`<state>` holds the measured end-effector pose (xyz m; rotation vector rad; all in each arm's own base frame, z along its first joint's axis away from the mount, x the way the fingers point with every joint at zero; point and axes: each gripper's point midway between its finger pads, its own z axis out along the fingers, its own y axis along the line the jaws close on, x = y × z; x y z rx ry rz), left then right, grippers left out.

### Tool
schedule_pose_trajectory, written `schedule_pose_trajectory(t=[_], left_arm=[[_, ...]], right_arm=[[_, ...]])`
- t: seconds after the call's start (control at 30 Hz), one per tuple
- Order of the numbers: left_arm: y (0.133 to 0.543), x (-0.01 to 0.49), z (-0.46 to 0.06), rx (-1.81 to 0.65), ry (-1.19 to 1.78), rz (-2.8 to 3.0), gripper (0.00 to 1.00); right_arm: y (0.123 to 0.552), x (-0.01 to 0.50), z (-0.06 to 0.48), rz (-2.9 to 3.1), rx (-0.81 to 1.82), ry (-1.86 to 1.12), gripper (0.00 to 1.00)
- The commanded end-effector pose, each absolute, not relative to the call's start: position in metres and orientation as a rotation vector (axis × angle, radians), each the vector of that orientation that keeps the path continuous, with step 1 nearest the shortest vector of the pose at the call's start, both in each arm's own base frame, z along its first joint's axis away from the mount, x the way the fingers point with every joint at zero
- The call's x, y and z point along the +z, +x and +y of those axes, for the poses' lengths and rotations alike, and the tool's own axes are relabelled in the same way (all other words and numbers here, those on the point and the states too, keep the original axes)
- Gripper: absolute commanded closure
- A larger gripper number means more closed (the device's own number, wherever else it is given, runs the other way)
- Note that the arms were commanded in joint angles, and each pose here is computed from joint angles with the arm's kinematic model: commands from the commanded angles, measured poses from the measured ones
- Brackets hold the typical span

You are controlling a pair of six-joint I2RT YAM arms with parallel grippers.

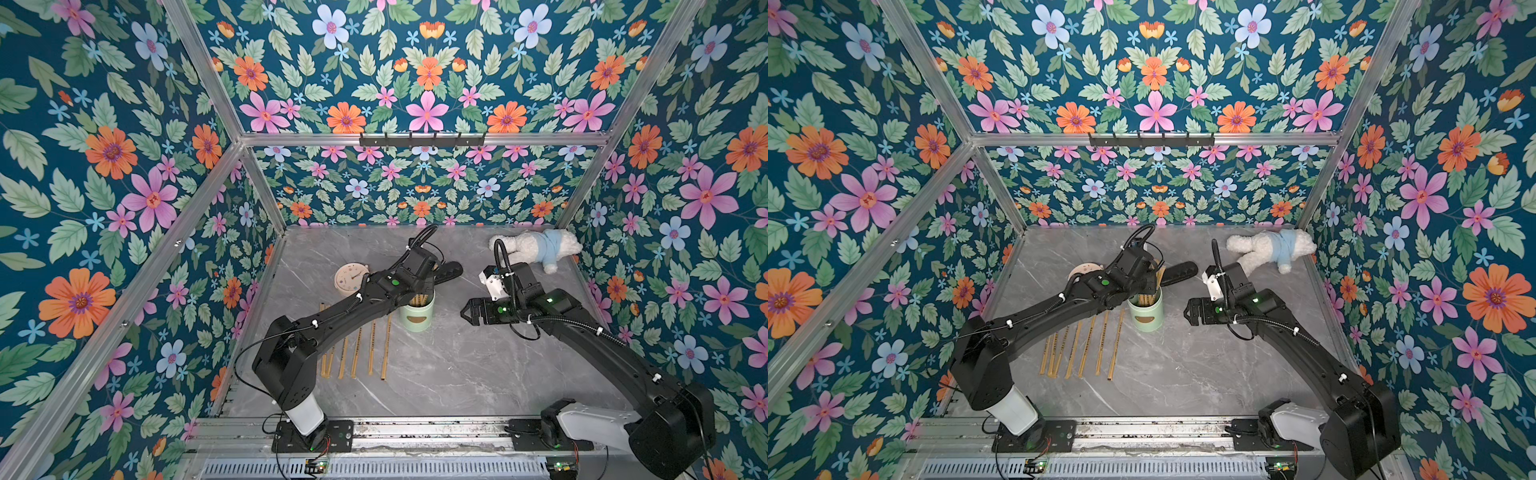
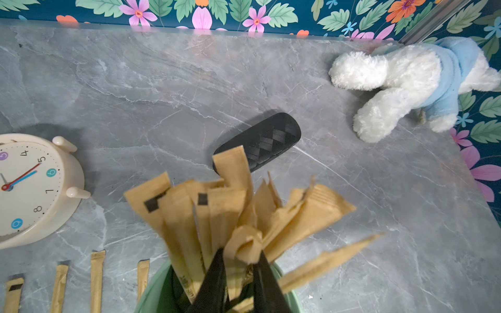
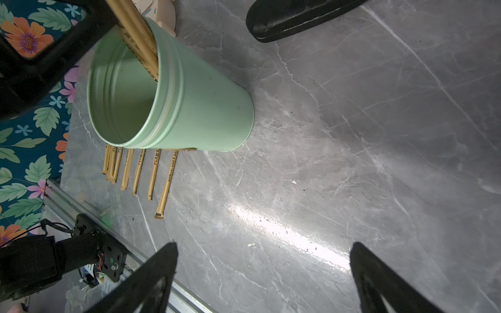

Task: Take the straws out of the storage container
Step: Pick up the straw from the container.

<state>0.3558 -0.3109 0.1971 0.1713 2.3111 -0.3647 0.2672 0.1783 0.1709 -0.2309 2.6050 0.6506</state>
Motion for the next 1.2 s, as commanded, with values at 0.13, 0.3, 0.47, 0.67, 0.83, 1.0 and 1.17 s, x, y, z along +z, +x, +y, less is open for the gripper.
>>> schedule_pose_trajectory(t=[0.13,0.3,0.47,0.67,0.83,1.0,1.17], left_arm=[[0.349,0.197,-0.307,-0.366,0.173,2.321,0.85],[0.342,0.196,-0.3,-0.361,0.169,2.33,0.87],[0.336,0.204,-0.293,-0.361,0.158,2.317,0.88],[0.333,0.223,-0.282,-0.344,0.14,2.28,0.88],[0.334,0.235,-0.274,-0.294,0.14,2.256,0.88],[0.337,0.245,-0.268,-0.255,0.135,2.23,0.89],[0.341,0.262,-0.268,-0.246,0.144,2.193,0.88]], right_arm=[[0.267,0.17,0.178,2.611,0.65,-0.234,0.01],[0.267,0.171,0.179,2.608,0.652,-0.236,0.01],[0.268,0.17,0.18,2.612,0.658,-0.236,0.01],[0.27,0.173,0.182,2.608,0.667,-0.238,0.01],[0.27,0.174,0.183,2.605,0.673,-0.242,0.01],[0.27,0.172,0.184,2.609,0.678,-0.246,0.01],[0.271,0.171,0.185,2.615,0.678,-0.246,0.01]])
